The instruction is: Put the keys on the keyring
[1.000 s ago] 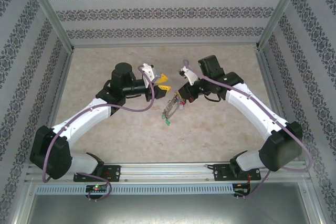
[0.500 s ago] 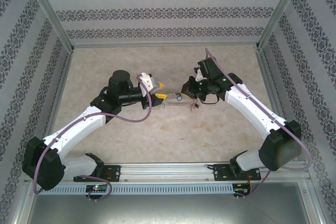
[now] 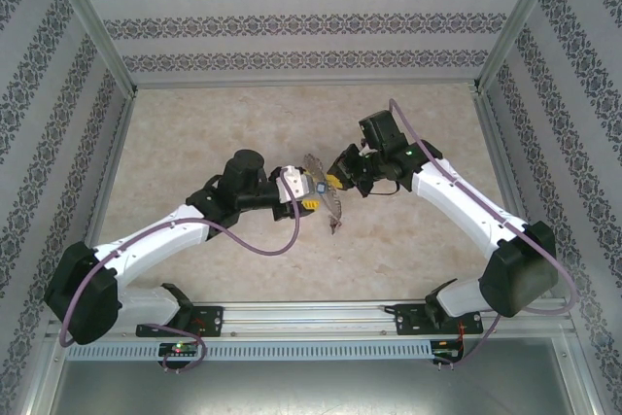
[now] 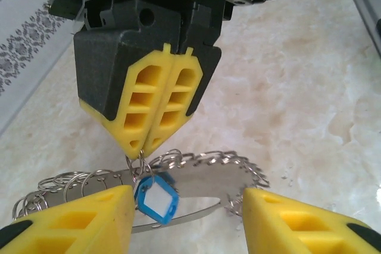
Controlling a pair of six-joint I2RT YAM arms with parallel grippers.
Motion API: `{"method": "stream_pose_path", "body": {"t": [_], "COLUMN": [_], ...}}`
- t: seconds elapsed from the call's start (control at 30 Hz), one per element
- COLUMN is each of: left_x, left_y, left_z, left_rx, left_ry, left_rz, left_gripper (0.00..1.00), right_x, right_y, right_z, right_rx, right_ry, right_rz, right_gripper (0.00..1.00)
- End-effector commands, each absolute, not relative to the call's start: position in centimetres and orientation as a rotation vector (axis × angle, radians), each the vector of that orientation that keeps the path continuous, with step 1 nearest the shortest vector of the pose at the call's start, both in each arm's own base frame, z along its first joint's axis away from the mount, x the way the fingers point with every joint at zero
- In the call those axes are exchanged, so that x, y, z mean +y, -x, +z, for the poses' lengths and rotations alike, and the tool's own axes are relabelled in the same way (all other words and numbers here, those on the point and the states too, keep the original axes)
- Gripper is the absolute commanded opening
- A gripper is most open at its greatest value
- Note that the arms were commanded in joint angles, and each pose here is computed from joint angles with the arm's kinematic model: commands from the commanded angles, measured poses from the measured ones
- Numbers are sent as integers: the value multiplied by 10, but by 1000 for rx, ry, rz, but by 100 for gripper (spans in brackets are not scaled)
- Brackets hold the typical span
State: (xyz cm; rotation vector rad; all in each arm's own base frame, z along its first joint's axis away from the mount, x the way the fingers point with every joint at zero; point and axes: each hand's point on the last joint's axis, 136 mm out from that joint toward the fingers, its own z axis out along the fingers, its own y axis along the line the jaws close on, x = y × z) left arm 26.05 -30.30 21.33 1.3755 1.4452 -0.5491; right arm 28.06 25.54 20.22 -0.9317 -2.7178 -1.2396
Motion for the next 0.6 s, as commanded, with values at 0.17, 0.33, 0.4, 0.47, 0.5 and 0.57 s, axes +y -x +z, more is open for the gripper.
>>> {"method": "stream_pose_path", "body": {"t": [0.17,0.33,0.4,0.47,0.5,0.57], "left_x": [-299,-300,-303,-305,-305,-305], "left_y": [-283,-295,-294,-293,-293,-292], "left_z": [204,208,210,215,216,218], "left_rx": [1372,1371,1361,1349,1353,1352], "left_ry": [-1390,-1345,-1341,-1331,-1319,-1313], "left_rz": [-330,-297,-314,-335,-344,-349], "left_gripper": [45,38,37,37,36,31], "right_x": [273,279,280,280,281,281], "right_y": [-270,-267,-266,-265,-265,-264], "right_z": [219,222,222,221,221,221], "right_rx": [-2558,-2527,-2521,-2520,-2522,-2523], "right_ry": [954,951,957,964,964,965], "right_rz": [-1318,-1325,-1324,-1321,-1319,-1317], "right_gripper": [0,0,0,0,0,0]}}
